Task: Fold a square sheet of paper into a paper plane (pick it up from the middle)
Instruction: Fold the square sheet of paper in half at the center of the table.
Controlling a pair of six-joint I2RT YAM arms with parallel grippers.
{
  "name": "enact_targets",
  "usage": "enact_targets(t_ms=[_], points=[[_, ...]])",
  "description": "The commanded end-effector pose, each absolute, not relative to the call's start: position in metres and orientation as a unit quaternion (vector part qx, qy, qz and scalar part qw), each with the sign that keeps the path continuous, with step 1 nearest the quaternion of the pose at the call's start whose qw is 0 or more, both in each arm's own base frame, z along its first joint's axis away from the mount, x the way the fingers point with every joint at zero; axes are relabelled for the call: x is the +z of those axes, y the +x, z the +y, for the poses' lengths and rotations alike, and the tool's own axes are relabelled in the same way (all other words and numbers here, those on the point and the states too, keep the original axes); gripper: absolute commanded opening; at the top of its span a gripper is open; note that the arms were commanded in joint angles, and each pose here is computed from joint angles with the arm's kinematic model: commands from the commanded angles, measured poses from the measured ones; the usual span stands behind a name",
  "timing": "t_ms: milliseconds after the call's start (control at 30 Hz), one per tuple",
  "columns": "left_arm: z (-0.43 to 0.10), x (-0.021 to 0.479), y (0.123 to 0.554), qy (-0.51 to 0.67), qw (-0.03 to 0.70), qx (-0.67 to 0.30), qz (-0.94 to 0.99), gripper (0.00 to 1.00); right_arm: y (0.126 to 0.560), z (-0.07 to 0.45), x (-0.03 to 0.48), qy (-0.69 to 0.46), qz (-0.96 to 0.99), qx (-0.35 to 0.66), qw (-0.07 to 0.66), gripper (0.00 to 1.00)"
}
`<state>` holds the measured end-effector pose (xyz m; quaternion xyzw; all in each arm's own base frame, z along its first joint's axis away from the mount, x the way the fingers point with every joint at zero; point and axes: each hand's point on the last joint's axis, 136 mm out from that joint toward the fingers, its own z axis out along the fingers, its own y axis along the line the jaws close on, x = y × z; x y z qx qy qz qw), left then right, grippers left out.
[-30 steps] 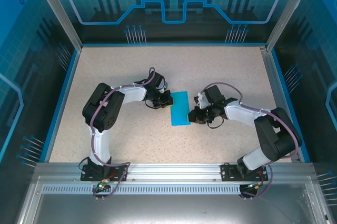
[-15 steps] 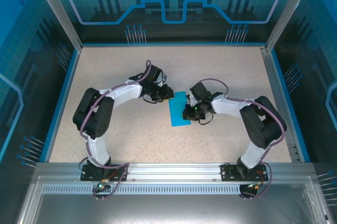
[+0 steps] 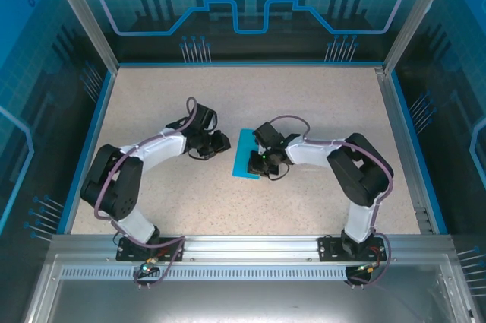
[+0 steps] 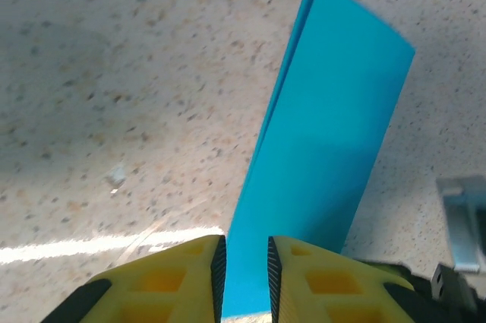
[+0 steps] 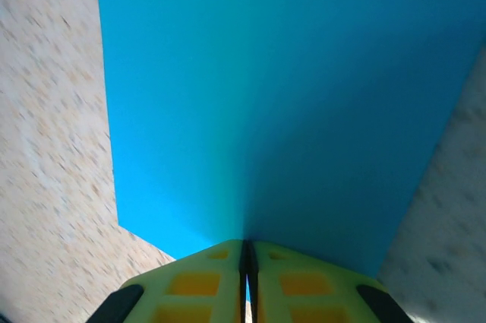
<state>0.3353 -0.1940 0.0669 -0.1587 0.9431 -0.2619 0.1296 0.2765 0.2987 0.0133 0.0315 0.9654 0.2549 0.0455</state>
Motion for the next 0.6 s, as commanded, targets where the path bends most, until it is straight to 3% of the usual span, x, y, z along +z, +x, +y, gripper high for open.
enact_targets(t_ms=[0,200,367,567], points=[[-0.195,0.079,0.329,-0.163,0.139,-0.283,0.935,0.24,0.307,0.318,0.029,0.046,0.949,0.303,0.075,0.12],[-0.215,0.087,0.309,-0.142,0.132,-0.319,0.928,0.21,0.314,0.305,0.07,-0.012,0.923,0.37,0.105,0.13],[-0.252,0.084,0.296,-0.134,0.113,-0.354,0.919,0.12,0.321,0.276,0.054,-0.028,0.927,0.367,0.077,0.11],[-0.3,0.073,0.283,-0.108,0.081,-0.371,0.919,0.02,0.326,0.275,0.049,-0.066,0.921,0.379,0.06,0.08]])
